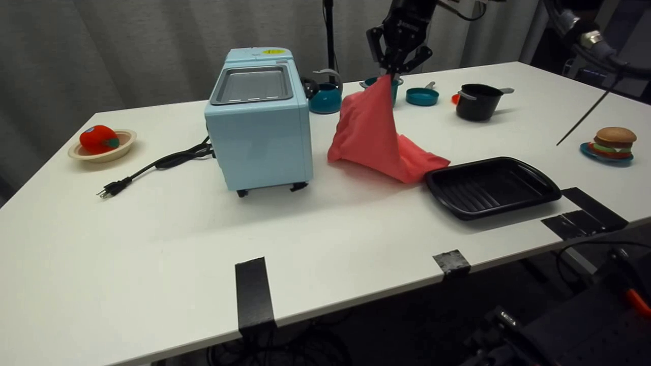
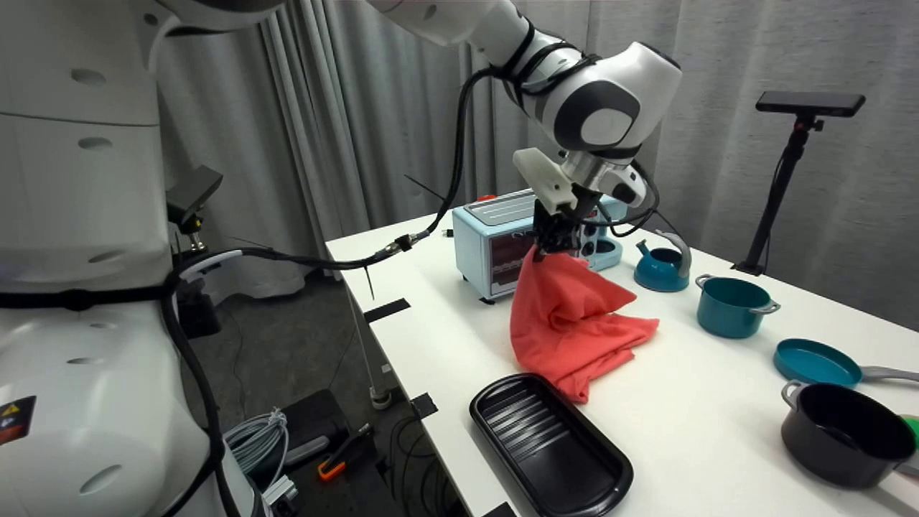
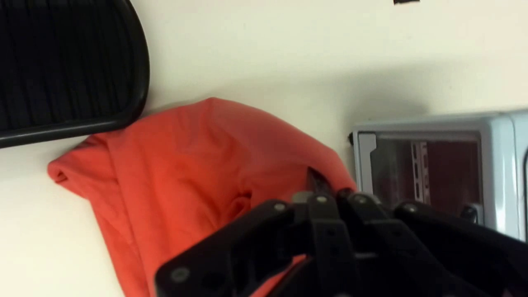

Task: Unfold the peach cloth on the table.

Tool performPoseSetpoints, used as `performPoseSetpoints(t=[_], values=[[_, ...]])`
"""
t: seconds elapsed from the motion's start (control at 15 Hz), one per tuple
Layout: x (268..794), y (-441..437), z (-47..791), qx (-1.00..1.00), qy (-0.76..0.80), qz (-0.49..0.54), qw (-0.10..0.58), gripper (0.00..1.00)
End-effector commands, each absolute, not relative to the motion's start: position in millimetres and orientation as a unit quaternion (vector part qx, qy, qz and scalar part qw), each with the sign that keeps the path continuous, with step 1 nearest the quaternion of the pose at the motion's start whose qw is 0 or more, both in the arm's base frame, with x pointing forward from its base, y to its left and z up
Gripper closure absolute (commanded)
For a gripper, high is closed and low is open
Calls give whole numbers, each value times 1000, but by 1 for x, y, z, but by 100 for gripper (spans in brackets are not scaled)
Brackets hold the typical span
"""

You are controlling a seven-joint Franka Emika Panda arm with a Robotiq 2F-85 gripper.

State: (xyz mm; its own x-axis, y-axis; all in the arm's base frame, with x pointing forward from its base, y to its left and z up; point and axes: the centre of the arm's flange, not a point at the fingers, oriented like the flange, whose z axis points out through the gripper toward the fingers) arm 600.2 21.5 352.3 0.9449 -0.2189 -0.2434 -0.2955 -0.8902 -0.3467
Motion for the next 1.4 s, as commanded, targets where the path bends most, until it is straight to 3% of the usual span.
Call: performPoseSetpoints(t=[0.0,0.13,0.2,0.33,0.6,0.87,1.33], values=[[558,35,346,-974,33,107,197,99],[556,39,340,-974,-22,114,194,99],[555,40,336,-974,-48,116,189,71],[556,40,330,-971,-99,119,180,63],[571,25,333,-970,-156,98,159,32],[606,0,328,-983,-92,69,140,1],[646,-13,253,-991,93,35,90,0]])
